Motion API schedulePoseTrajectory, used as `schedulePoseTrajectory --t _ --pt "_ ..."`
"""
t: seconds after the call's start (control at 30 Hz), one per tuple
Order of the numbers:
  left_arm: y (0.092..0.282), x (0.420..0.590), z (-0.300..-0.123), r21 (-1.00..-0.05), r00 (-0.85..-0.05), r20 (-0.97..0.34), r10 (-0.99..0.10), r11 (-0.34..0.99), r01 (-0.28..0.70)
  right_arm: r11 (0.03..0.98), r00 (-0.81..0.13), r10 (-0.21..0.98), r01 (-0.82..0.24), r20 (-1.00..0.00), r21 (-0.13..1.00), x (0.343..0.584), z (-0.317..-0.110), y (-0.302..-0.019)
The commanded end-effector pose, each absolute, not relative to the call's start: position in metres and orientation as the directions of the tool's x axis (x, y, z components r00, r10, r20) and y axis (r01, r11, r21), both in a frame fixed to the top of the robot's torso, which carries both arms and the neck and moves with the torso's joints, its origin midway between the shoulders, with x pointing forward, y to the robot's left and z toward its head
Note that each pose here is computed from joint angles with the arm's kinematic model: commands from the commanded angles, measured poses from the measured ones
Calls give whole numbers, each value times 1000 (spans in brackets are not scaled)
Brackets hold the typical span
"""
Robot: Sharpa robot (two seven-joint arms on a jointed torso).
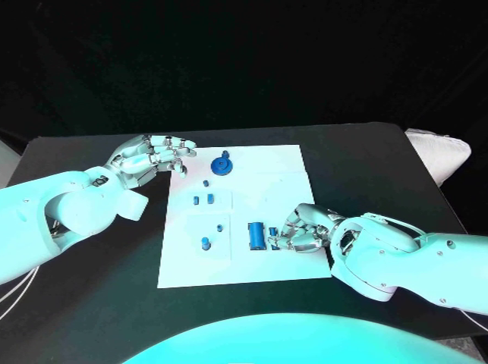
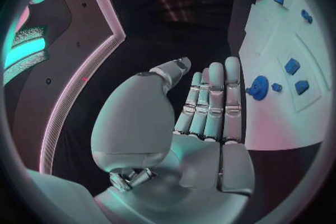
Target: Assemble the parts on the task board
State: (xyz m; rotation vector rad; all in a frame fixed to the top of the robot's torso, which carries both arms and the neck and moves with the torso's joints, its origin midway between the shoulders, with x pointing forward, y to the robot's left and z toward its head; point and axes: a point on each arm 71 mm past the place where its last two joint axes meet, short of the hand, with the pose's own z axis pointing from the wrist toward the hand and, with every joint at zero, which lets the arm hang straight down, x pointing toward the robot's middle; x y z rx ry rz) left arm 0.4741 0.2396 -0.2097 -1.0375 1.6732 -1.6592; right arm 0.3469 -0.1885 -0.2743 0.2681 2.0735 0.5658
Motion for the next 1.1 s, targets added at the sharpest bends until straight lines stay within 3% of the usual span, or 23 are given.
schedulePoseTrajectory --t 0.03,0.53,0.7,0.9,1.1 --pt "237 474 -209 -988 -556 137 -820 -72 -137 858 -565 403 -41 -720 513 344 -275 -186" --pt "239 474 -210 -988 -552 135 -823 -69 -138 864 -542 411 -26 -733 504 349 -276 -201" --pt "239 475 -210 -989 -548 133 -826 -71 -132 837 -515 465 -7 -720 547 356 -273 -210" --pt "241 478 -210 -990 -531 127 -838 -78 -115 718 -461 625 23 -630 696 373 -260 -220" --pt "245 485 -209 -992 -471 121 -874 -95 -79 509 -375 805 39 -459 860 406 -249 -236"
